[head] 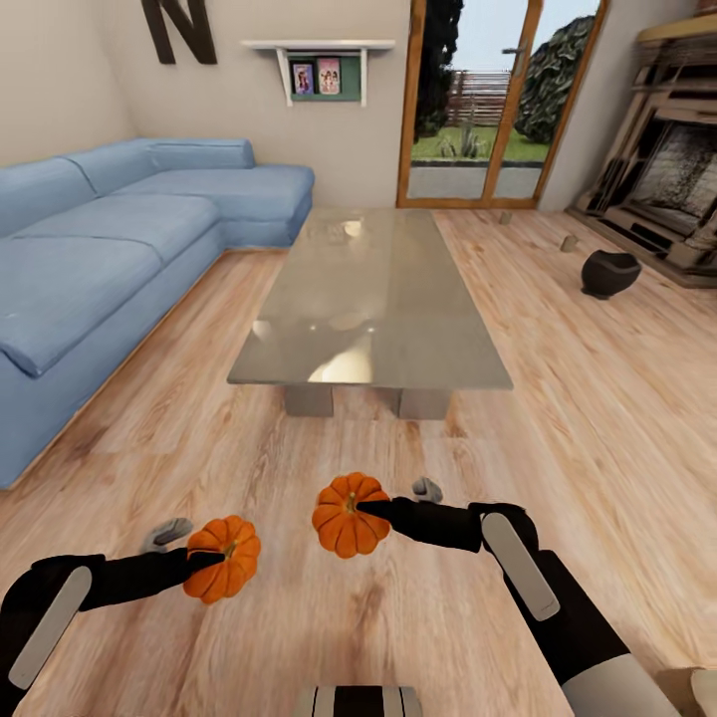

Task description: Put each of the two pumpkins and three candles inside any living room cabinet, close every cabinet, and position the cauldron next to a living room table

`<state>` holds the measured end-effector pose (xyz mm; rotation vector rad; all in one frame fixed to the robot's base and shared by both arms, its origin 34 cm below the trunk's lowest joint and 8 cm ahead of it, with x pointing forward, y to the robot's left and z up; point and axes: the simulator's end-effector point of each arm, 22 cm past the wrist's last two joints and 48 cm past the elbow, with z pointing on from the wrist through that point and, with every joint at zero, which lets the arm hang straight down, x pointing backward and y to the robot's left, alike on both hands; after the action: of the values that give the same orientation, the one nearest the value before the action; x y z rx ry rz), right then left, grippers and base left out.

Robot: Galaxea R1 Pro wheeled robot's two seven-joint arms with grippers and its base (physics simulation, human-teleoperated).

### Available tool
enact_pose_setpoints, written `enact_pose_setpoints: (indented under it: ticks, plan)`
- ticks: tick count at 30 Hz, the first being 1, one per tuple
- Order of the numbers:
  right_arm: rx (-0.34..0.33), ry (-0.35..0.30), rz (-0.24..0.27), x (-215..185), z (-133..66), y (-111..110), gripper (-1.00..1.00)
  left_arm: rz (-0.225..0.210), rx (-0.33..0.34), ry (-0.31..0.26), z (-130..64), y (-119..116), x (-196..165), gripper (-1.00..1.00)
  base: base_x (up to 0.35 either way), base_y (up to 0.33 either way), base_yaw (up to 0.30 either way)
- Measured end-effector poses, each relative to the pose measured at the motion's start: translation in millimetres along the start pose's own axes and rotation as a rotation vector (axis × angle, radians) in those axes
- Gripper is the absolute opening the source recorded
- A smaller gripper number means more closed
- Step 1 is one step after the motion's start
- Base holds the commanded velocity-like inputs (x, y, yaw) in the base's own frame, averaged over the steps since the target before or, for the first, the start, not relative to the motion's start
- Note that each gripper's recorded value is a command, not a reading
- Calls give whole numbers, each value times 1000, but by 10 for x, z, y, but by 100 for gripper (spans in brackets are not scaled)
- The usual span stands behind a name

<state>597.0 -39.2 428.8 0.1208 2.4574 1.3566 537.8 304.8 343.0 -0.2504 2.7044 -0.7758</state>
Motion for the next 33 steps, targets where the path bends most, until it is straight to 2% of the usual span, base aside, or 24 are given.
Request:
enact_pose_setpoints:
  ticks: [8, 13, 21, 26, 29, 33]
  plan:
    - [-8, -22, -29, -80, -96, 163, -100, 19, 10, -32, -125, -106, -99, -100, -86, 0, -253]
    - [-8, -24, -31, -86, -103, 174, -100, 17, 15, -35, -136, -122, -110, -100, -4, 0, -260]
    - [-12, -40, -53, -136, -187, 305, -100, 39, 25, -68, -268, -234, -210, -100, -2, 0, -260]
    - [-15, -40, -55, -199, -237, 413, -100, 40, 27, -70, -353, -308, -273, -100, -195, 0, -105]
    - [-25, -41, -46, -232, -264, 483, -100, 41, 26, -68, -397, -346, -303, -100, -306, 0, -16]
    - [-68, -44, -5, -277, -292, 626, -100, 41, 24, -66, -454, -388, -343, -100, -205, 0, -65]
